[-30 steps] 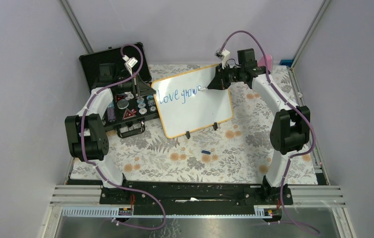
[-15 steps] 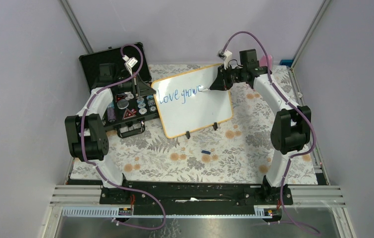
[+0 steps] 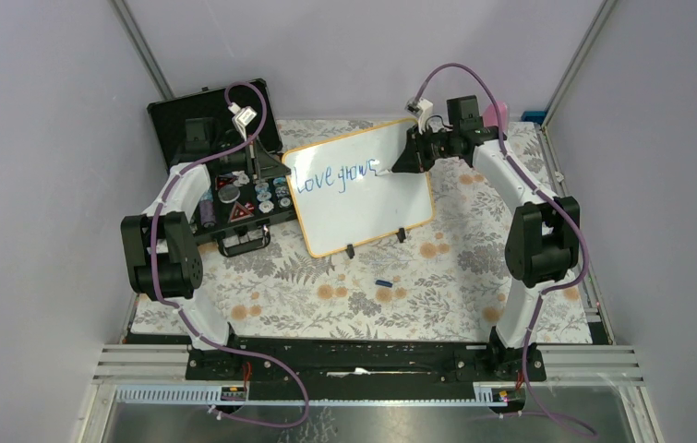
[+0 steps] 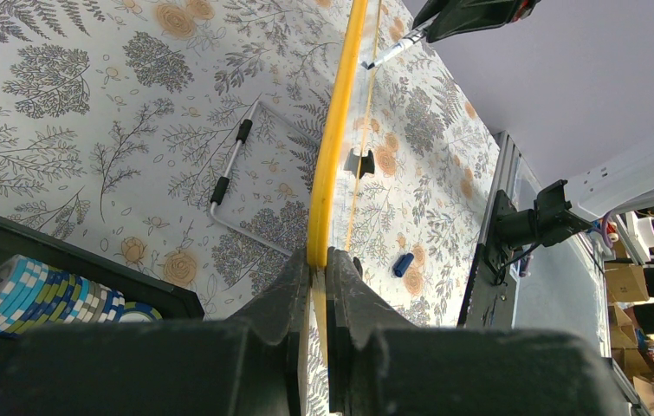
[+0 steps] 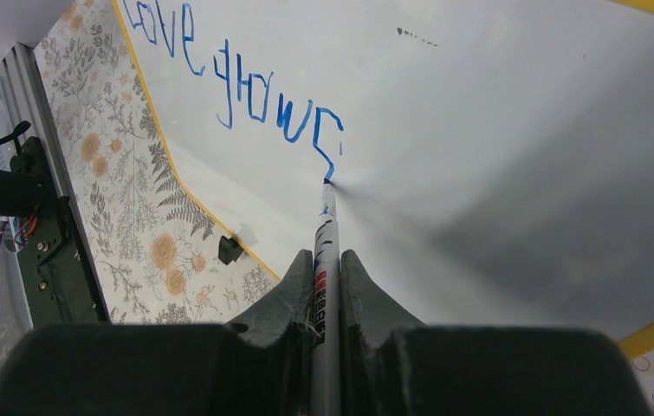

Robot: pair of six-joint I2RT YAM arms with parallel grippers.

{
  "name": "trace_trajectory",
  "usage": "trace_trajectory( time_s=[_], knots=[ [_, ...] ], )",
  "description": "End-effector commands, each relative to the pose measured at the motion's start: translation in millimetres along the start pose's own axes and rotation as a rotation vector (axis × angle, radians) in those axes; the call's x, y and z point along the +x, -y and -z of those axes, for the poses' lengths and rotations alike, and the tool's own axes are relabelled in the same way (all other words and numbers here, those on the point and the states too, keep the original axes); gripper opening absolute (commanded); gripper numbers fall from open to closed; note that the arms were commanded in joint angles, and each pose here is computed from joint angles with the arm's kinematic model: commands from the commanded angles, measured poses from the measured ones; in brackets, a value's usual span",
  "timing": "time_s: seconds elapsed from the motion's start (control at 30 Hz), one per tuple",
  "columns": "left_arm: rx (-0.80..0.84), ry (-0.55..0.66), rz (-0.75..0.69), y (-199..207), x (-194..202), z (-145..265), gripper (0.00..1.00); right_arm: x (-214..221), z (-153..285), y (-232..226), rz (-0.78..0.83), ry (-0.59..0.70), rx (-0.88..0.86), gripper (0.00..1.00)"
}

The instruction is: Write a sentence on the whiteboard

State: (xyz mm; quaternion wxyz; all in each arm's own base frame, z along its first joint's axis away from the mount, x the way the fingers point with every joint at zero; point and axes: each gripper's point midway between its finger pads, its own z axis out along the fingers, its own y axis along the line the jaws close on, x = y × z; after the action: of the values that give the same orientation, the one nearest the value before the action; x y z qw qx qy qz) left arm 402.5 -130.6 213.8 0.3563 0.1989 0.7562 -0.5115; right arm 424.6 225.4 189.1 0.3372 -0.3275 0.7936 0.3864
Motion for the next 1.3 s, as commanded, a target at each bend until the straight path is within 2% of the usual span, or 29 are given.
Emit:
trace_trajectory(
  time_s=[0.0, 0.37, 0.57, 0.67, 0.8, 0.9, 0.97, 1.27],
  knots=[
    [0.009, 0.013, -0.119, 15, -15, -1, 0.0, -7, 2, -6, 0.058, 0.011, 0.013, 0.0],
    [0.007, 0.013, -0.12, 16, -15, 0, 0.0, -25, -13, -23, 0.091, 0.021, -0.022, 0.0],
    [0.002, 0.014, -0.121, 17, -16, 0, 0.0, -25, -6, -37, 0.104, 0.016, -0.051, 0.0],
    [0.0, 0.01, -0.123, 18, -17, 1, 0.09, -23, 2, -51, 0.115, 0.015, -0.079, 0.0],
    [-0.004, 0.012, -0.132, 21, -19, 3, 0.38, -19, 15, -68, 0.136, 0.02, -0.099, 0.0],
    [-0.005, 0.018, -0.143, 26, -22, 7, 0.51, -18, 22, -78, 0.142, 0.026, -0.111, 0.0],
    [-0.004, 0.018, -0.145, 29, -21, 9, 0.54, -14, 22, -84, 0.14, 0.018, -0.126, 0.0],
    [0.004, -0.023, -0.113, 37, 13, 18, 0.55, 11, -1, -102, 0.143, -0.022, -0.153, 0.0]
  ],
)
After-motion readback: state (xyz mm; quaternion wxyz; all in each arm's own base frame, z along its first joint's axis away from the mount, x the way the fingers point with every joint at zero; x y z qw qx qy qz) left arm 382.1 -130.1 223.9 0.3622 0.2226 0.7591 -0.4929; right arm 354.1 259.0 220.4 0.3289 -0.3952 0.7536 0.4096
